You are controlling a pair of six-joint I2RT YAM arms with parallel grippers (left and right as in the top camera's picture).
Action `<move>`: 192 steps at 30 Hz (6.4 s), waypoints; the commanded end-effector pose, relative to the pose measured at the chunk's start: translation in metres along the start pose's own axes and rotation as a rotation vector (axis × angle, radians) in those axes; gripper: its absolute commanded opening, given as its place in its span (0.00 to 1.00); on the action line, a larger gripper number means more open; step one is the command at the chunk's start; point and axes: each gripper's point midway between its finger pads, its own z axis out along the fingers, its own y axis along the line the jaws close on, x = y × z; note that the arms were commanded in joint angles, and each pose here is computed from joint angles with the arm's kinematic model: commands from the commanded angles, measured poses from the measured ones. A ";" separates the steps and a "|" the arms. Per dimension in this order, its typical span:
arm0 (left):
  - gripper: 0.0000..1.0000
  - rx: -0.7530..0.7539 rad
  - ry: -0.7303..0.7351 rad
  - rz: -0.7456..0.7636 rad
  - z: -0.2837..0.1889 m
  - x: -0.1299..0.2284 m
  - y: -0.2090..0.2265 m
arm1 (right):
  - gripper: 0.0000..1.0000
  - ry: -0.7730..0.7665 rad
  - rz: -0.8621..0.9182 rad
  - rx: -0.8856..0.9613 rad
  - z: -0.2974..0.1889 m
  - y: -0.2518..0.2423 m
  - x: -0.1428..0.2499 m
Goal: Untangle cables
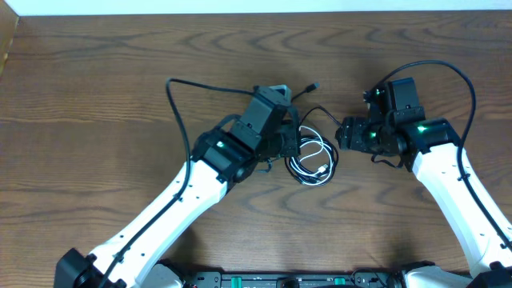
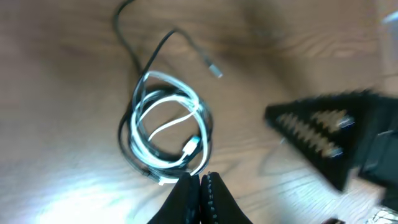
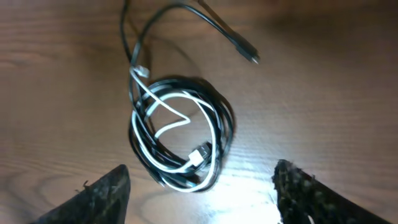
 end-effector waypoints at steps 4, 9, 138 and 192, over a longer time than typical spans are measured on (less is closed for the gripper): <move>0.10 -0.108 0.075 -0.132 0.015 0.006 0.038 | 0.80 0.026 -0.241 -0.159 0.037 0.030 -0.003; 0.15 -0.127 0.080 -0.162 0.014 0.003 0.050 | 0.63 0.071 -0.349 -0.264 0.075 0.041 0.001; 0.08 0.262 -0.168 -0.015 -0.068 -0.055 -0.024 | 0.68 0.006 0.061 -0.509 0.013 0.126 -0.001; 0.34 0.260 -0.064 0.060 -0.068 -0.065 0.033 | 0.01 0.097 -0.245 -0.740 -0.059 0.126 -0.014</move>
